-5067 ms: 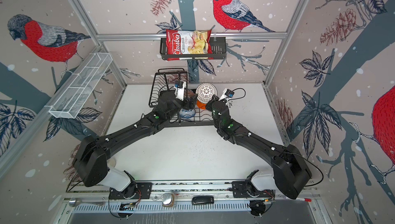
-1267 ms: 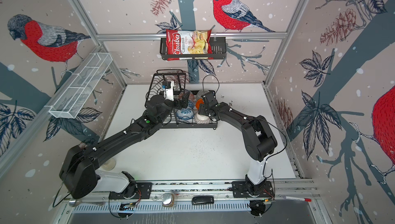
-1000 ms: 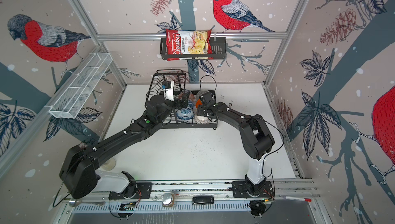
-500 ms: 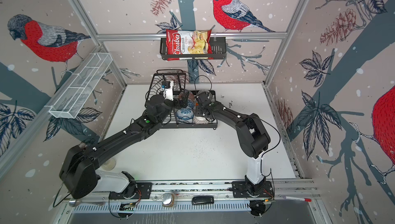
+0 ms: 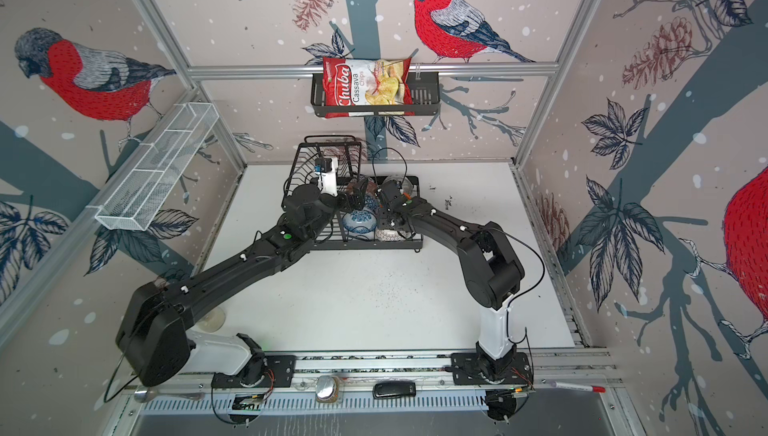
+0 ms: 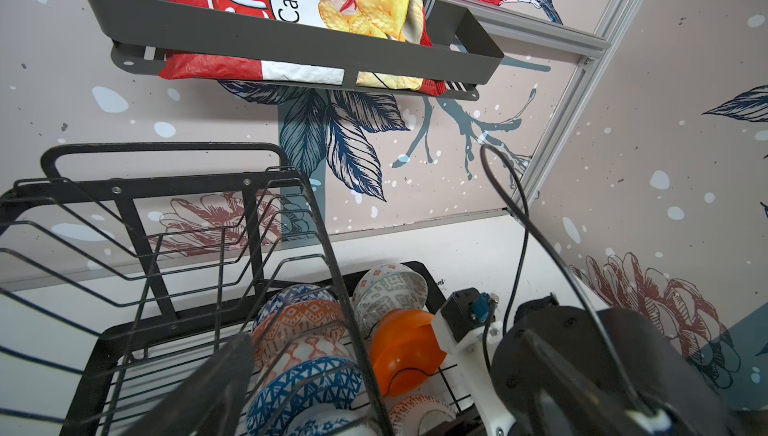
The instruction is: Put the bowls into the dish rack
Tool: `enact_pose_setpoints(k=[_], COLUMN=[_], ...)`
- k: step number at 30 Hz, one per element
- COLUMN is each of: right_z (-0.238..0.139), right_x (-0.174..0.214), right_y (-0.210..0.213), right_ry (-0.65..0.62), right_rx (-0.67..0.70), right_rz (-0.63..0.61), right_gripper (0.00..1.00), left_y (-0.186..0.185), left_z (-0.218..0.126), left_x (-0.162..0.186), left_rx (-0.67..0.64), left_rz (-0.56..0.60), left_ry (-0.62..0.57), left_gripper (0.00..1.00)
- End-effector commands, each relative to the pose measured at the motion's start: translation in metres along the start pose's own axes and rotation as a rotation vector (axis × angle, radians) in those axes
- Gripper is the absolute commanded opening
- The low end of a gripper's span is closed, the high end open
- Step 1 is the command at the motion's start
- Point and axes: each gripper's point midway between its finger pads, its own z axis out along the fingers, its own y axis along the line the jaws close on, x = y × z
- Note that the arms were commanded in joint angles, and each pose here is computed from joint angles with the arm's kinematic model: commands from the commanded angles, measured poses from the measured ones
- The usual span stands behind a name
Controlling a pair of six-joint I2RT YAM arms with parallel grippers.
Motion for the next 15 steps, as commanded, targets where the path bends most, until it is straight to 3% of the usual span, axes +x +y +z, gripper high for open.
enact_pose_setpoints(k=[1,15], right_z=[0.0045,0.0035], right_x=[0.0079,0.0119], right_y=[-0.0071,-0.0087], right_ry=[0.027,0.033], right_rx=[0.045,0.084], right_rz=[-0.02,-0.039], right_gripper=[0.65,0.38], left_y=[-0.0026,-0.0021], left_z=[-0.0003,-0.0003], left_x=[-0.0097,-0.0096], left_rx=[0.011,0.008], left_rz=[-0.017,-0.017], left_ry=[-0.031,-0.031], left_gripper=[0.98,0.98])
